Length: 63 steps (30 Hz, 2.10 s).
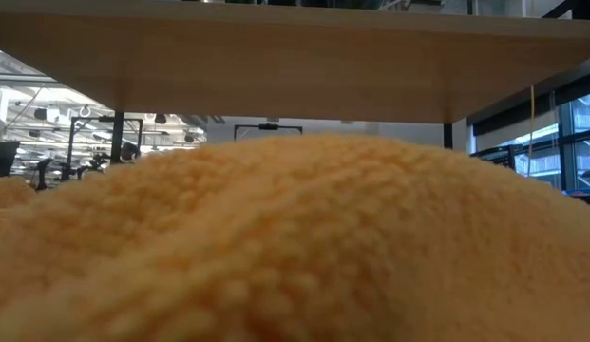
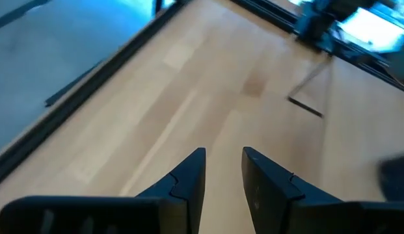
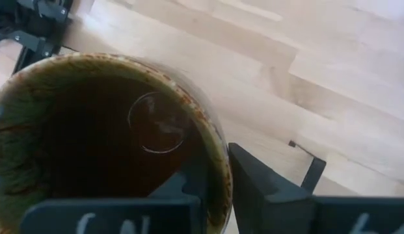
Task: Stack small to large cups/mugs on shelf
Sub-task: Put the brown mug on the shelf
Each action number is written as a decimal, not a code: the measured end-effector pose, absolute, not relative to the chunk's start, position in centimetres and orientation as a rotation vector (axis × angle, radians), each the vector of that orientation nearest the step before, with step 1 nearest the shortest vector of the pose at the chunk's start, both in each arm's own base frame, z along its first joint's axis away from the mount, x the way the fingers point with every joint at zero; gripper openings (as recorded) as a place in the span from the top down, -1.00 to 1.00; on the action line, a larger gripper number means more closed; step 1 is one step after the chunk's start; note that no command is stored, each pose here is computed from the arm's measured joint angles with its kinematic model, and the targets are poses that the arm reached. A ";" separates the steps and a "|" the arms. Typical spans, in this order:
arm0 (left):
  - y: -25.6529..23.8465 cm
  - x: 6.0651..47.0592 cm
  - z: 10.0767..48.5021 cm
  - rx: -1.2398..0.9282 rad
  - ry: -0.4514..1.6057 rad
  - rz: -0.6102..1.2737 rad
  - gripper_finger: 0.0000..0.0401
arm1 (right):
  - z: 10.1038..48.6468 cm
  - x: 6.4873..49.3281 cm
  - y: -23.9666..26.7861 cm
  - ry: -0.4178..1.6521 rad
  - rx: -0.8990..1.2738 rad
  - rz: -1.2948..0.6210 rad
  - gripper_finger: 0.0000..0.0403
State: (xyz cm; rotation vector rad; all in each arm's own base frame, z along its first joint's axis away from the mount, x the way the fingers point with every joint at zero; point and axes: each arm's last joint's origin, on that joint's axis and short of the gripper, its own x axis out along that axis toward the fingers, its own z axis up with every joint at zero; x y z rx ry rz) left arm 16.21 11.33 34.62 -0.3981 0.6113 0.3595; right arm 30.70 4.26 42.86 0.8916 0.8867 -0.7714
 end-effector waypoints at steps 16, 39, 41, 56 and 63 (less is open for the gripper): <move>9.3 16.0 34.7 -0.250 0.680 0.309 0.53 | 41.2 30.2 7.1 0.943 1.099 -0.848 0.78; 9.9 15.5 34.7 -0.214 0.691 0.327 0.53 | 38.5 29.5 7.6 1.092 1.139 -0.910 0.77; 9.9 15.5 34.7 -0.215 0.690 0.328 0.53 | 38.8 29.2 7.8 1.087 1.148 -0.897 0.77; 10.1 15.7 34.9 -0.236 0.658 0.342 0.53 | 37.7 27.2 9.0 1.137 1.172 -0.947 0.77; 10.1 15.7 34.9 -0.249 0.652 0.354 0.53 | 37.7 27.1 9.3 1.133 1.186 -0.952 0.77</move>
